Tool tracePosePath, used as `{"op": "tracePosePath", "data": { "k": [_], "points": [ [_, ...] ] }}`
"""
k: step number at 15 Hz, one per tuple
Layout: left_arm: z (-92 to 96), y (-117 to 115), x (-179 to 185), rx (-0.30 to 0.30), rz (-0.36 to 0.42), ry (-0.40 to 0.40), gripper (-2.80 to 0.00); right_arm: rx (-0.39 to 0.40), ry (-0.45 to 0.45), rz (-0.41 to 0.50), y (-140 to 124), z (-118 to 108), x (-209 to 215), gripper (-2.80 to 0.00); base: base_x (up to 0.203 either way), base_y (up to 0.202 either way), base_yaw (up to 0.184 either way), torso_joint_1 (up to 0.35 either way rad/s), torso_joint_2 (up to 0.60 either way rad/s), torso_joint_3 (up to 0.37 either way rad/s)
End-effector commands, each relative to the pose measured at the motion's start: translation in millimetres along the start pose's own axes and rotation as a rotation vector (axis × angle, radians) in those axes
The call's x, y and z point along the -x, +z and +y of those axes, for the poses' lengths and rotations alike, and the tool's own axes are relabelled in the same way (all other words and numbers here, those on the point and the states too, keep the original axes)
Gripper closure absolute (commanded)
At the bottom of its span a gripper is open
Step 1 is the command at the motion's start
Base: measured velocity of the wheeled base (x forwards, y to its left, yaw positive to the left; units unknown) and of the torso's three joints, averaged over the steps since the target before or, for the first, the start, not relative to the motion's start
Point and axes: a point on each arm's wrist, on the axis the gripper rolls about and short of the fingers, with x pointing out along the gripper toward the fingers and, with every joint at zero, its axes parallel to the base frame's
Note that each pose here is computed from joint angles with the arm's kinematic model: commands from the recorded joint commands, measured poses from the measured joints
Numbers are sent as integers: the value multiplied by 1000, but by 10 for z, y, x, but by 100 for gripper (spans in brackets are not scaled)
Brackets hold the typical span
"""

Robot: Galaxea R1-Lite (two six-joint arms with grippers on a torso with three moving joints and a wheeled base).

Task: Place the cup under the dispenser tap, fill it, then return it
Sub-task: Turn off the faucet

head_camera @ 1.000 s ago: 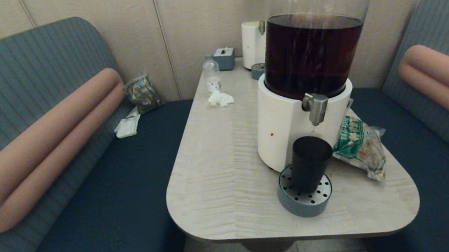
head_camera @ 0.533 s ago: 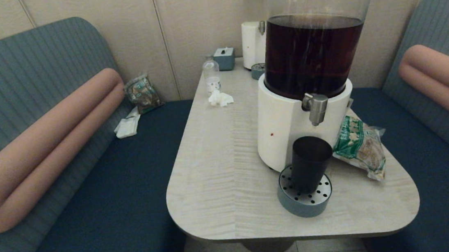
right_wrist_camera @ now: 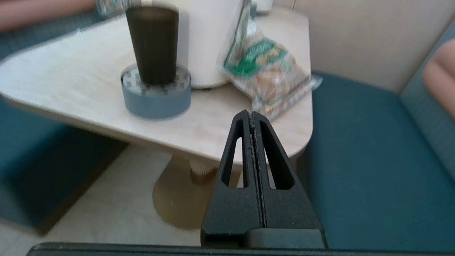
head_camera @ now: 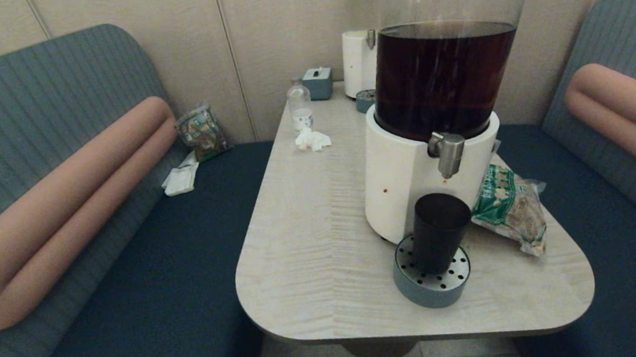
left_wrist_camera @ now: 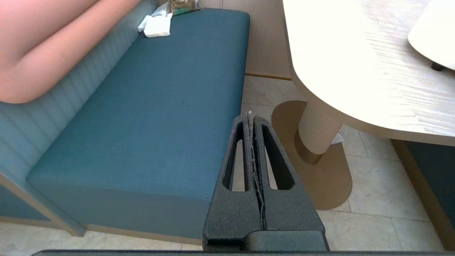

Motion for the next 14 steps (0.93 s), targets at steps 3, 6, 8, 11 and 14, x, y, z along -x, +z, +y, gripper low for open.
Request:
{"op": "tracePosePath", "data": {
  "k": [3, 6, 8, 11, 14],
  "points": [
    [0, 0, 0, 1, 0, 1, 0, 76, -82, 78, -86, -13, 3, 0, 0, 0, 0, 0, 0, 0],
    [0, 1, -1, 1, 1, 1, 0, 87, -88, 122, -129, -11, 7, 0, 0, 0, 0, 0, 0, 0],
    [0, 1, -1, 1, 1, 1, 0, 78, -90, 119, -126, -12, 7, 0, 0, 0, 0, 0, 0, 0],
    [0, 1, -1, 1, 1, 1, 0, 62, -85, 127, -134, -10, 9, 0, 0, 0, 0, 0, 0, 0],
    [0, 1, -1, 0, 1, 1, 0, 36, -81, 197, -174, -3, 24, 0, 0, 0, 0, 0, 0, 0]
  ]
}}
